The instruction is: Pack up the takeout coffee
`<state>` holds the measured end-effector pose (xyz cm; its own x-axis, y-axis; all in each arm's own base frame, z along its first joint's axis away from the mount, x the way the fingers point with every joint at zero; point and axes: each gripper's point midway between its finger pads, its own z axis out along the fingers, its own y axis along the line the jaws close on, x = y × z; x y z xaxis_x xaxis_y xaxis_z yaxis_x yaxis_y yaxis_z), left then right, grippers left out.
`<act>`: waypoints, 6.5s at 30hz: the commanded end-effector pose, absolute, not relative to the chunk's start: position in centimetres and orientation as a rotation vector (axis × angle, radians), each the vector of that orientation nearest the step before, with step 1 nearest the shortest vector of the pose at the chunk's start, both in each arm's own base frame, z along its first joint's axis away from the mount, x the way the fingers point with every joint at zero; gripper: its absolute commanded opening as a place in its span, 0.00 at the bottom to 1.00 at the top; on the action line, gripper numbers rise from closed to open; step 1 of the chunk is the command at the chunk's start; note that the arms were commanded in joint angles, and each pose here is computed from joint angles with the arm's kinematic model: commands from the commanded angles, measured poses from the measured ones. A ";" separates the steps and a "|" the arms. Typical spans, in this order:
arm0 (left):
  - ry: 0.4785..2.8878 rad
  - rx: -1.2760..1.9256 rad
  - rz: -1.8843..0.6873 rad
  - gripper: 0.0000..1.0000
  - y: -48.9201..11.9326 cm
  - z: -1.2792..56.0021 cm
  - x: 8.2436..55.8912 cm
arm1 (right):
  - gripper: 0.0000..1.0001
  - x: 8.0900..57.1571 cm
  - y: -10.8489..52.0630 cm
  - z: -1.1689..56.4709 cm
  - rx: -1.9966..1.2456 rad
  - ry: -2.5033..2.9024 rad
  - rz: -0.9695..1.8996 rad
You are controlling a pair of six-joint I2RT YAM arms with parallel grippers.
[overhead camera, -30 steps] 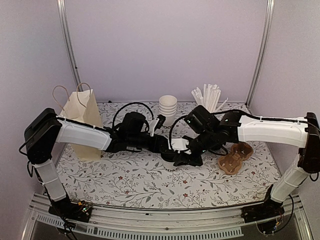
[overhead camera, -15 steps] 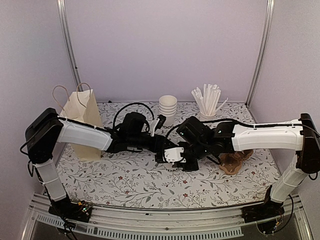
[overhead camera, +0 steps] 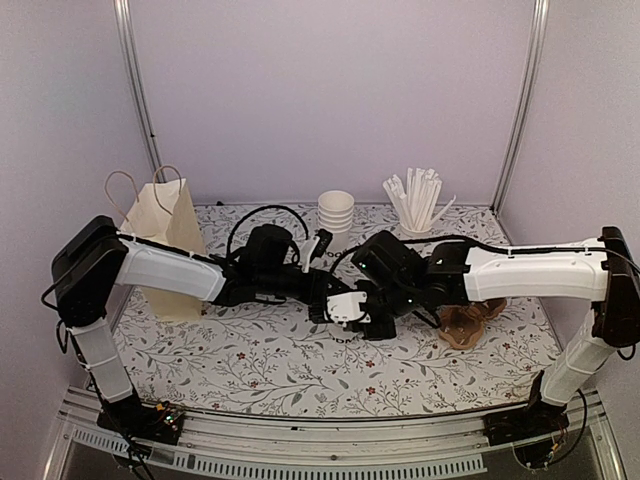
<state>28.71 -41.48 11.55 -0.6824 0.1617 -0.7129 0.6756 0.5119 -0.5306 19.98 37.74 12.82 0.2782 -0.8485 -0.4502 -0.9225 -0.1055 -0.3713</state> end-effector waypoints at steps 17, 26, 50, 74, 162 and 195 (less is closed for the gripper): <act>2.446 0.763 -0.992 0.41 -39.2 3.2 24.8 | 0.20 20.4 35.9 7.6 -2.037 1.671 0.049; 2.461 0.763 -0.982 0.40 -39.0 2.6 24.8 | 0.14 17.9 31.5 0.1 -2.215 1.739 -0.007; 2.086 0.851 -1.002 0.51 -42.8 15.0 28.6 | 0.30 19.6 39.1 13.8 -1.893 1.615 0.263; 2.173 0.783 -1.098 0.63 -40.3 15.2 24.3 | 0.27 18.5 38.8 13.0 -1.953 1.611 0.310; 2.276 0.782 -0.850 0.79 -39.1 13.5 24.3 | 0.45 21.2 31.4 14.4 -1.663 1.997 0.975; 2.086 0.909 -0.907 0.78 -40.9 15.3 27.7 | 0.54 19.2 30.8 13.8 -1.701 1.983 1.079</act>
<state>27.57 -40.94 12.34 -0.5775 0.3503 -0.7374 0.7682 0.5389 -0.3456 18.84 30.64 13.03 -0.2449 -0.7201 -0.6492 -0.9381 0.0068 0.3464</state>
